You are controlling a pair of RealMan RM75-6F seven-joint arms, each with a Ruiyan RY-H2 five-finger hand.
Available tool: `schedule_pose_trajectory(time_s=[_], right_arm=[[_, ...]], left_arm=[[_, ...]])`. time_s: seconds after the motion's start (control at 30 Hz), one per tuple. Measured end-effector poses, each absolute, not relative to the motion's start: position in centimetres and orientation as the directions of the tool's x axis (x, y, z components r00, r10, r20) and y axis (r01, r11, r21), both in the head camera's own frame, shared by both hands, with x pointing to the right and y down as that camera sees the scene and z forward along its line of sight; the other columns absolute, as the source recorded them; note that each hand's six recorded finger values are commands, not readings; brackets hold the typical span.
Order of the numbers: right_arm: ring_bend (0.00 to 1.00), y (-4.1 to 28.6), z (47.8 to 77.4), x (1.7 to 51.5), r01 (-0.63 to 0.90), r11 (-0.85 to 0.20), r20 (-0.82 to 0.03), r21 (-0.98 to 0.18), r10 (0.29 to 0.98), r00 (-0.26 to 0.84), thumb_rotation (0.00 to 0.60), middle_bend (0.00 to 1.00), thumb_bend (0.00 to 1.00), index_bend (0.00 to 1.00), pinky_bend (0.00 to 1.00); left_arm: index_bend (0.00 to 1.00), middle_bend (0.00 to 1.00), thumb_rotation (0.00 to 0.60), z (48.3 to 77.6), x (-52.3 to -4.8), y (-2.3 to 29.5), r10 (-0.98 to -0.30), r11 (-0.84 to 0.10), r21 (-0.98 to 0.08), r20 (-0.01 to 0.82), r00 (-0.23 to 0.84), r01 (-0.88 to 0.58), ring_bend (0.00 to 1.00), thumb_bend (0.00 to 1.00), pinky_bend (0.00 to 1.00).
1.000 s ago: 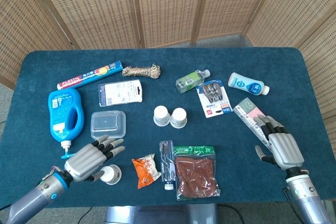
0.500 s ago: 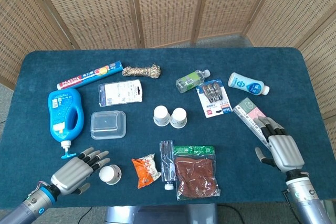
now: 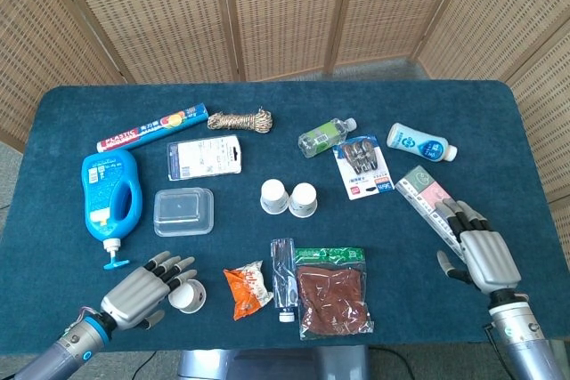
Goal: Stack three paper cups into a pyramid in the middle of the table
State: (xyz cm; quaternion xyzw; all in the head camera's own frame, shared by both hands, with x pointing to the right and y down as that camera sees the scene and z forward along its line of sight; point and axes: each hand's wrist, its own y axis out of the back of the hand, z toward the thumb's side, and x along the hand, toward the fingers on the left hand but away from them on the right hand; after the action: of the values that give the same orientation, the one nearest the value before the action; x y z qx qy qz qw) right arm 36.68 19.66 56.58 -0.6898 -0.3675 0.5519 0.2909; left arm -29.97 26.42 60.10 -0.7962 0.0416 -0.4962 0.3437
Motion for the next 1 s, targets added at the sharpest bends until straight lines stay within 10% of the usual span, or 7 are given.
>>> schedule_pose_trajectory(time_s=[1.0], right_arm=[[0.0,20.0,56.6,37.4,0.205,-0.556,-0.546,-0.805,0.831,0.109,0.6,0.06,0.48,0.06,0.15]], left_arm=[[0.4,0.28,0.6,62.4,-28.8,25.9,-0.449,-0.79,-0.591,0.737,0.505,0.159,0.29,0.43,0.53]])
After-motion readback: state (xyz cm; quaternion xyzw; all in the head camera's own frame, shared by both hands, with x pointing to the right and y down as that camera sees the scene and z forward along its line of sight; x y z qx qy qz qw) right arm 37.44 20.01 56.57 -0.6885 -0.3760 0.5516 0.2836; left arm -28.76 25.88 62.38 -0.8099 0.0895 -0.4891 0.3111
